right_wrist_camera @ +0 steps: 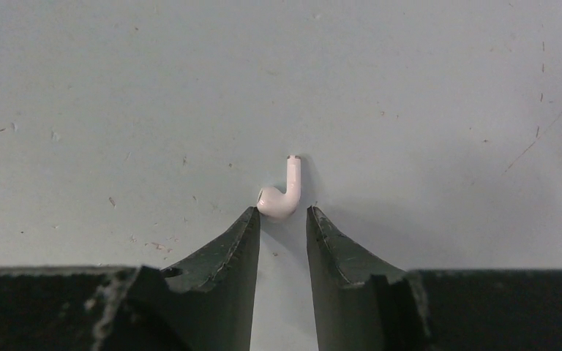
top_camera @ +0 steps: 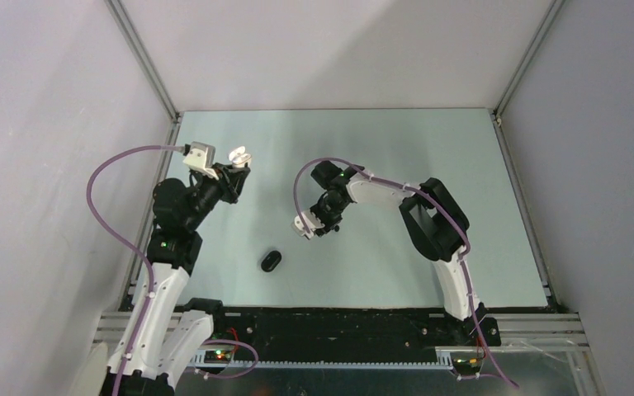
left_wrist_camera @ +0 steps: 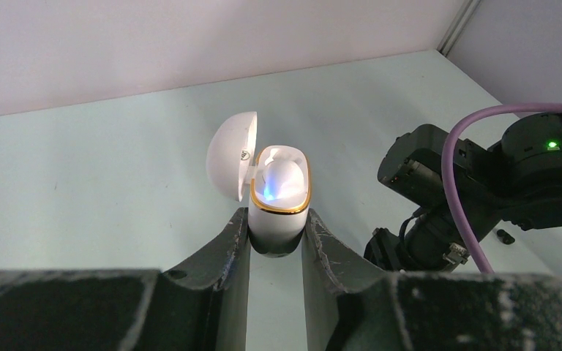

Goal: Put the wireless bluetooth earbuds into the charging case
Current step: Adjust the earbud at the center of the board.

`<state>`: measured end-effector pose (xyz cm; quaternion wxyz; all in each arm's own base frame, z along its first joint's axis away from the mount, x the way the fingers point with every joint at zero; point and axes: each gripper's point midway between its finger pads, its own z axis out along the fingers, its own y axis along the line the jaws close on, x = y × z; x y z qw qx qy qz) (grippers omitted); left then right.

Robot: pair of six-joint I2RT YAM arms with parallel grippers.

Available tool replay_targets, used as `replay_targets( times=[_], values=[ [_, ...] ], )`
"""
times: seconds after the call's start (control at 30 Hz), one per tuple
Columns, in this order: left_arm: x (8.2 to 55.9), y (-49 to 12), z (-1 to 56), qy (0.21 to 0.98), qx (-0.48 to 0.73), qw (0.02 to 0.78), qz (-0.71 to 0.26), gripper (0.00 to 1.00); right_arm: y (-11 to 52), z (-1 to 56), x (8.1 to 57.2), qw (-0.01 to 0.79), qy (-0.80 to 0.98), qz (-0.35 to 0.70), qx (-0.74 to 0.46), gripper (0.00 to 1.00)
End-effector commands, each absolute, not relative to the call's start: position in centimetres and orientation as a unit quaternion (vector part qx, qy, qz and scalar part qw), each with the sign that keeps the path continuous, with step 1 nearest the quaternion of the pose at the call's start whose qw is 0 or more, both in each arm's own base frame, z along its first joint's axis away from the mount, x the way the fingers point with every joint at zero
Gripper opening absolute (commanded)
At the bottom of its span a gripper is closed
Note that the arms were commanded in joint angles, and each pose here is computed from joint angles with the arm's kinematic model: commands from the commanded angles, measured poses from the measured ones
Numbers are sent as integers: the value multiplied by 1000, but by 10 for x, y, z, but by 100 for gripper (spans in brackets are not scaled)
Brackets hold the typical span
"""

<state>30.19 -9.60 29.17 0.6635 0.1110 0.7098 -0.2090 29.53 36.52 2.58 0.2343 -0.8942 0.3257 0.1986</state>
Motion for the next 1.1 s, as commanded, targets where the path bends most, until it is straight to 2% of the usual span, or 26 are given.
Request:
replay_targets(
  times=[0.0, 0.57, 0.77, 0.87, 0.9, 1.07],
  values=[
    [305, -92, 304, 696, 117, 680, -198, 0, 367, 25, 290, 219, 310, 206, -902, 34],
    [309, -92, 304, 698, 118, 677, -198, 0, 369, 20, 274, 196, 328, 232, -895, 35],
    [308, -92, 304, 699, 118, 677, -198, 0, 367, 16, 275, 187, 353, 227, -888, 27],
    [308, -92, 302, 700, 118, 676, -198, 0, 365, 17, 278, 178, 376, 224, -881, 18],
    [308, -92, 302, 700, 118, 676, -198, 0, 366, 21, 282, 180, 382, 224, -878, 15],
    [309, -94, 302, 696, 122, 678, -203, 0, 354, 58, 284, 172, 448, 234, -845, 10]
  ],
)
